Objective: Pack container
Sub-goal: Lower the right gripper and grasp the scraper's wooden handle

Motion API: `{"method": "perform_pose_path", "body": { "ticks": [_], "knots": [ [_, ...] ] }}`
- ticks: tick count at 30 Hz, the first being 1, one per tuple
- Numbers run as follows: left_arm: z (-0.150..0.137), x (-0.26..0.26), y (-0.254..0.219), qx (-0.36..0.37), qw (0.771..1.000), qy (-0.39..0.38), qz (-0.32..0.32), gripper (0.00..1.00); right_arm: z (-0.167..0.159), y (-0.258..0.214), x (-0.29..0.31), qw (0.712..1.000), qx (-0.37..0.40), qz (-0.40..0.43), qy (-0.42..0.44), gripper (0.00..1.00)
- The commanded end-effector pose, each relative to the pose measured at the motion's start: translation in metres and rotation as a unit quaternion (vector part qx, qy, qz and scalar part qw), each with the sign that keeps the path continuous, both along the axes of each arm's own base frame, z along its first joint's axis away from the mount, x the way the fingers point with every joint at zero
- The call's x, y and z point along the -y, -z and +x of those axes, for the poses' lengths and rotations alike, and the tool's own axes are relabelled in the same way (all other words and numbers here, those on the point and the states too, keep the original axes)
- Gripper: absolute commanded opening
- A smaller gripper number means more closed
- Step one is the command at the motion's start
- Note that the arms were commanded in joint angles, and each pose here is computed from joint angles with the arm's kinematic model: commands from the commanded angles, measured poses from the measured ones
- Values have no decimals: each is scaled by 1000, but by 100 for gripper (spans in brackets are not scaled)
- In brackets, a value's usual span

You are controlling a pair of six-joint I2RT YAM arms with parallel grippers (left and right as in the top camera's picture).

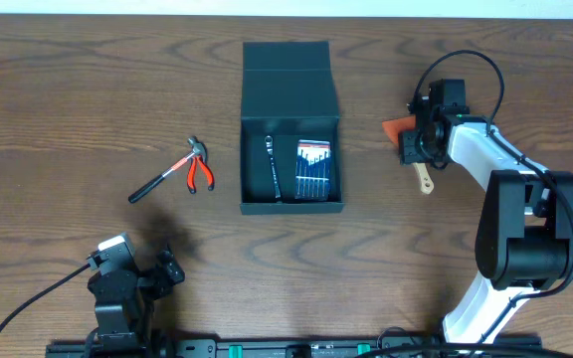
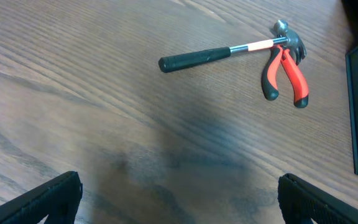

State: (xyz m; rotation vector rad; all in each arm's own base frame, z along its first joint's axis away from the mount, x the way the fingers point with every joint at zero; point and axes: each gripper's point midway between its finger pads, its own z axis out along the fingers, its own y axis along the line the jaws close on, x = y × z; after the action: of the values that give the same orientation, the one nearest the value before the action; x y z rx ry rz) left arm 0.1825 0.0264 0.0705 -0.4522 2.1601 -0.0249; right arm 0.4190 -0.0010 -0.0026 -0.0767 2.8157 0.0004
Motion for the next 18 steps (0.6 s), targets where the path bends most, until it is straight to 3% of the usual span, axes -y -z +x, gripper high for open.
{"method": "perform_pose_path", "body": {
  "ticks": [1, 9, 18],
  "knots": [
    [-1, 1, 7, -7, 1000, 7, 3, 99, -12, 26, -4, 999, -37, 3, -1, 53],
    [-1, 1, 6, -7, 1000, 7, 3, 98, -12, 28, -4, 999, -39, 7, 12, 34],
    [-1, 1, 7, -7, 1000, 7, 3, 99, -12, 28, -5, 999, -39, 13, 30, 24]
  ]
}}
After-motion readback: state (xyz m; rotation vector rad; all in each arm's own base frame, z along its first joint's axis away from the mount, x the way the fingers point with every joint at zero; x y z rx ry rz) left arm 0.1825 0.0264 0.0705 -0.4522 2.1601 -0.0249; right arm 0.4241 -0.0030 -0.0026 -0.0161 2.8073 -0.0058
